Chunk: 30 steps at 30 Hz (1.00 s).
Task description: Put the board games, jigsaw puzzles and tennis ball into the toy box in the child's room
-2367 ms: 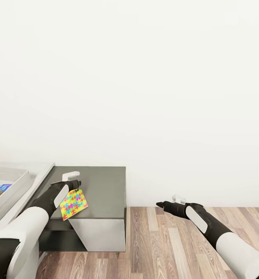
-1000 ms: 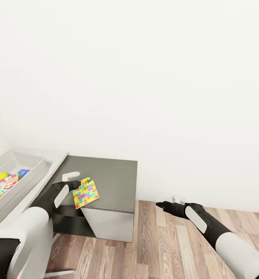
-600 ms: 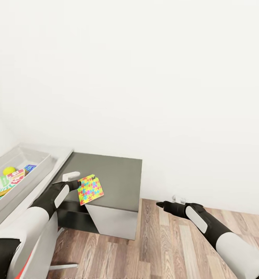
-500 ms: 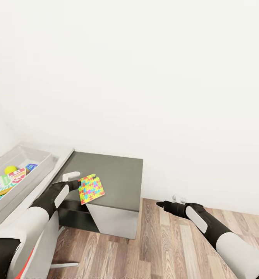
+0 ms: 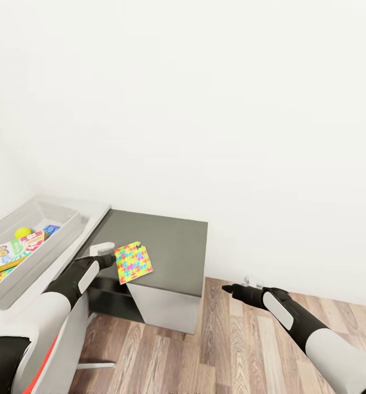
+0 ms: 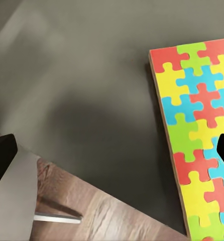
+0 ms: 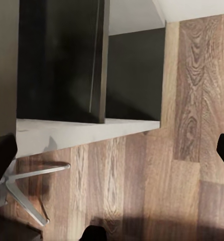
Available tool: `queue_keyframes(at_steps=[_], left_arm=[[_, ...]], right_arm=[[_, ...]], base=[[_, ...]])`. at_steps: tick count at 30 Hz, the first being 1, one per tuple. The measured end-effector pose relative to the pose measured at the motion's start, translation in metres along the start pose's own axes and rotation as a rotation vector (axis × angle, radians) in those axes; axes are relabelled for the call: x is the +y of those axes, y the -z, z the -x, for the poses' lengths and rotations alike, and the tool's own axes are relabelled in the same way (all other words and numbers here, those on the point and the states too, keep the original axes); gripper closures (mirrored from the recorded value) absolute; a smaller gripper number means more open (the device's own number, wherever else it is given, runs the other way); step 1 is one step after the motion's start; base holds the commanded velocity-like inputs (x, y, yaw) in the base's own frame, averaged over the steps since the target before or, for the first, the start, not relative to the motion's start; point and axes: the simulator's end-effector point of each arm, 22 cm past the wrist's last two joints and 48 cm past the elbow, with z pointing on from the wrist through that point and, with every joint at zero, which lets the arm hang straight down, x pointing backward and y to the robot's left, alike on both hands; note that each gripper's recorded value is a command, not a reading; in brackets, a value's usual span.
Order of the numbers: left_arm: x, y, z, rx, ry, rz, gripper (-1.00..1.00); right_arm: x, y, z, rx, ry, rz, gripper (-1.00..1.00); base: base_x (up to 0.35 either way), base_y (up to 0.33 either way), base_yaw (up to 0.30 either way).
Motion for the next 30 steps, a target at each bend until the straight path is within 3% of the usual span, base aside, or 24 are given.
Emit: queue_keyframes(at_steps=[14,20,30], left_arm=[[-0.004,-0.001,-0.002,0.000,0.000,-0.012,-1.00],[-0.008,-0.001,-0.003,-0.001,-0.030,-0.015,-1.00],[-0.010,0.000,0.006,-0.042,-0.032,-0.018,-1.00]], right_arm=[[-0.001,-0.001,-0.002,0.004,-0.002,-0.002,-1.00],[-0.001,-0.001,-0.002,0.004,-0.002,-0.001,-1.00],[0.000,-0.001,-0.002,0.004,-0.001,-0.001,-1.00]], base=[[0.015,-0.012,0.013],[0.094,-0.083,0.000],[0.145,0.013,0.000]])
